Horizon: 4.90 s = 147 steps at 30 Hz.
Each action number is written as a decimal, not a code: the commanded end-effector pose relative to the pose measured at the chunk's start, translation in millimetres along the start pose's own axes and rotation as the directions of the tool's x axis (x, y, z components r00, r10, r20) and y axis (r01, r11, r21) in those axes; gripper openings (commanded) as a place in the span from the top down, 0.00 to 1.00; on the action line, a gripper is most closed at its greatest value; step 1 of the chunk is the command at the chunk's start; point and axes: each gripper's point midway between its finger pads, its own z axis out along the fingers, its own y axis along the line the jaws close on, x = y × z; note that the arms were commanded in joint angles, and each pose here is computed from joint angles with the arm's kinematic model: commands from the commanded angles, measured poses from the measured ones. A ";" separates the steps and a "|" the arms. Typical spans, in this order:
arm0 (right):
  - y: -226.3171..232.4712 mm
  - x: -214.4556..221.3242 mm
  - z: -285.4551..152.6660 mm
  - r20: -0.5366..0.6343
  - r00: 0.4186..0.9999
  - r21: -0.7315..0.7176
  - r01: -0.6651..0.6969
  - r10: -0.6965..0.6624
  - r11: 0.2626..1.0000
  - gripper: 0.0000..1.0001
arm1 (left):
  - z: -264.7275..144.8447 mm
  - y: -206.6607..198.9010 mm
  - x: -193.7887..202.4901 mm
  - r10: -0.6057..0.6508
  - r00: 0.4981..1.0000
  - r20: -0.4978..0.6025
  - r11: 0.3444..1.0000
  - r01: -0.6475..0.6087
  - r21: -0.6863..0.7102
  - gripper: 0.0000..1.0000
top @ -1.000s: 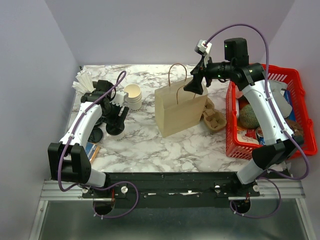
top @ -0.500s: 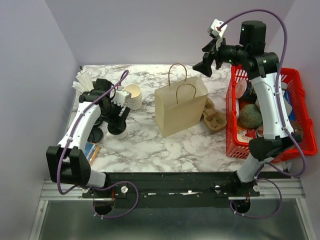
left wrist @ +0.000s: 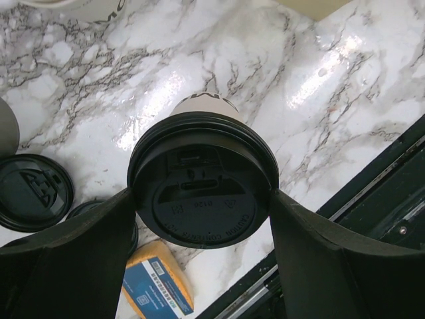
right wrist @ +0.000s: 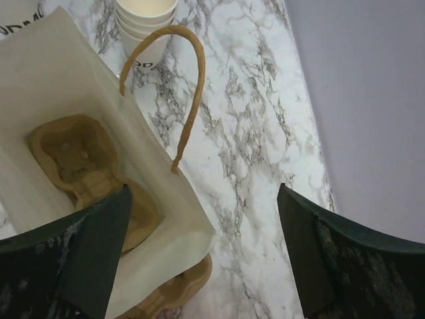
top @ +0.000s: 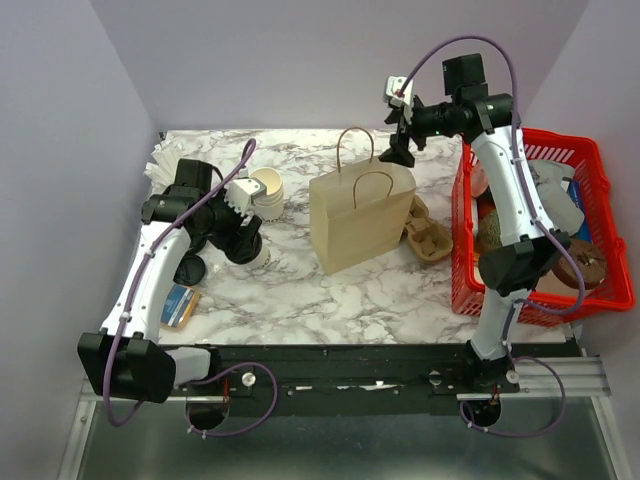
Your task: Pack the takeout coffee
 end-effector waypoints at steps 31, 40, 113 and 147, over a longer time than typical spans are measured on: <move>53.6 -15.2 34.5 -0.049 0.999 -0.072 0.007 -0.010 0.997 1.00 | -89.2 3.9 -123.6 0.187 0.892 0.411 0.977 -0.127 -0.169 1.00; 115.7 -2.5 49.0 -0.135 0.989 0.113 -0.043 0.059 0.993 1.00 | -129.7 -8.2 -157.7 0.261 0.794 0.549 0.961 -0.160 -0.226 1.00; 157.4 -31.5 46.0 -0.029 0.983 0.102 -0.179 0.183 0.979 1.00 | -49.0 -110.0 -121.0 0.837 0.387 0.387 0.466 -0.875 -0.132 1.00; 157.0 -34.2 62.7 -0.025 0.981 0.048 -0.191 0.193 0.980 1.00 | 3.5 -122.8 -123.1 0.877 0.300 0.375 0.316 -0.948 0.020 1.00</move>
